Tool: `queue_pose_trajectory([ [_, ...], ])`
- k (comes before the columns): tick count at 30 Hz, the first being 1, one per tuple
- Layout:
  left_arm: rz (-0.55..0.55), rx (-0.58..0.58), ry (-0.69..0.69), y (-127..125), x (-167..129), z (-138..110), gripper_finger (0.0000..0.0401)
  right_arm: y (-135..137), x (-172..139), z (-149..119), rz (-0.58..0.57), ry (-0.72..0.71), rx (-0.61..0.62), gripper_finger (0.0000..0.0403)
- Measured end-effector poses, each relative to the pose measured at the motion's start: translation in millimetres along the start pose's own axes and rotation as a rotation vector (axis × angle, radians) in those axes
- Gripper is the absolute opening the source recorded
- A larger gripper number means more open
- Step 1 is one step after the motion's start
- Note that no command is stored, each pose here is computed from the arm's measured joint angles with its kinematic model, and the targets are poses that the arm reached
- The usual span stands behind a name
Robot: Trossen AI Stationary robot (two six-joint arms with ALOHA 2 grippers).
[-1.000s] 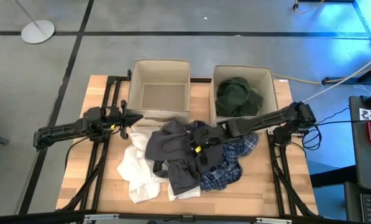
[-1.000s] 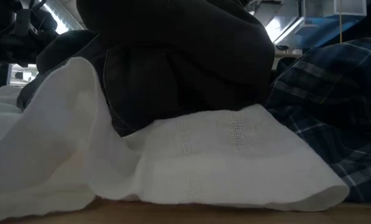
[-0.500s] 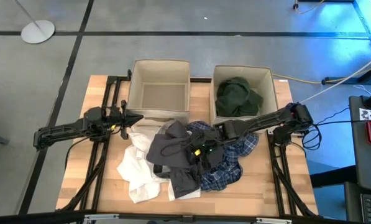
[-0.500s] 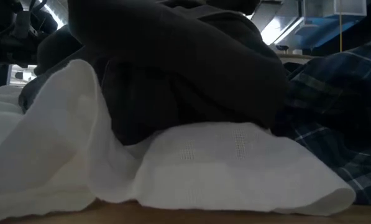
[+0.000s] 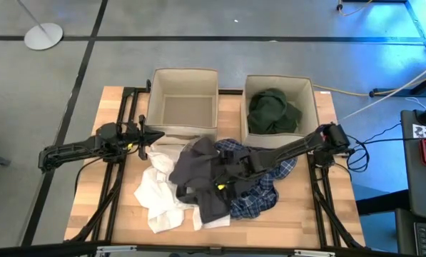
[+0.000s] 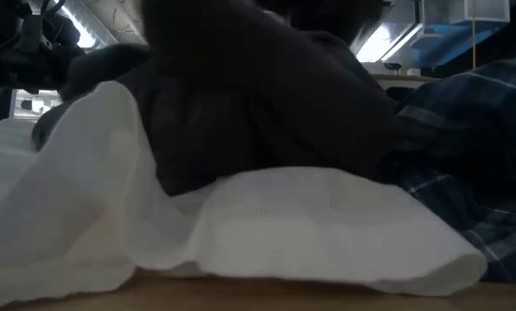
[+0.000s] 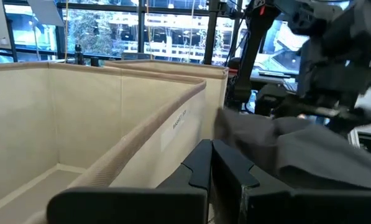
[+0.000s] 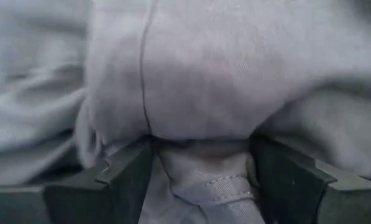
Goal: Sort clothes
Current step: Put the gray pants in the right laundry organizer
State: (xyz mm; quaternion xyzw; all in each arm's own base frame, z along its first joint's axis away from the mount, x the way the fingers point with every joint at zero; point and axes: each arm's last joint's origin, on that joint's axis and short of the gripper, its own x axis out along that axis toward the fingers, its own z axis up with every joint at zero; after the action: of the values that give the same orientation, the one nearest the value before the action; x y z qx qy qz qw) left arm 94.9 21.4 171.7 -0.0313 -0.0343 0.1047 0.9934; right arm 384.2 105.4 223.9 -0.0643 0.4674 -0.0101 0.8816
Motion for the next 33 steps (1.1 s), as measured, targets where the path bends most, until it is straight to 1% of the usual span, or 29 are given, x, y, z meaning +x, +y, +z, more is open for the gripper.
queue_pose_trajectory([
  [2, 0.0, 0.0, 0.0, 0, 0, 0, 0.0004, -1, 10, -3, -0.076, 0.016, 0.009, 0.0273],
  [4, 0.0, 0.0, 0.001, 0, 0, 0, 0.0004, -3, 19, -5, -0.118, 0.031, 0.007, 0.0273],
  [12, 0.0, -0.006, 0.0, 0, 0, 0, 0.0004, -3, 50, -14, -0.155, 0.093, -0.02, 0.0273],
  [15, 0.0, -0.008, 0.001, 0, 0, 0, 0.0004, -4, 57, -16, -0.177, 0.099, -0.022, 0.0261],
  [17, 0.0, -0.008, 0.001, 0, 0, 0, 0.0004, -5, 61, -17, -0.193, 0.101, -0.025, 0.0237],
  [19, 0.0, -0.008, 0.001, 0, 0, 0, 0.0004, -7, 63, -17, -0.209, 0.104, -0.023, 0.0201],
  [26, 0.0, -0.008, 0.001, 0, 0, 0, 0.0004, -9, 64, -16, -0.269, 0.088, -0.045, 0.0039],
  [27, 0.0, -0.008, 0.001, 0, 0, 0, 0.0004, -9, 64, -16, -0.273, 0.088, -0.048, 0.0022],
  [29, 0.0, -0.008, 0.001, 0, 0, 0, 0.0004, -9, 63, -16, -0.273, 0.086, -0.05, 0.0014],
  [33, 0.0, -0.008, 0.001, 0, 0, 0, 0.0004, -11, 52, -12, -0.271, 0.065, -0.042, 0.003],
])
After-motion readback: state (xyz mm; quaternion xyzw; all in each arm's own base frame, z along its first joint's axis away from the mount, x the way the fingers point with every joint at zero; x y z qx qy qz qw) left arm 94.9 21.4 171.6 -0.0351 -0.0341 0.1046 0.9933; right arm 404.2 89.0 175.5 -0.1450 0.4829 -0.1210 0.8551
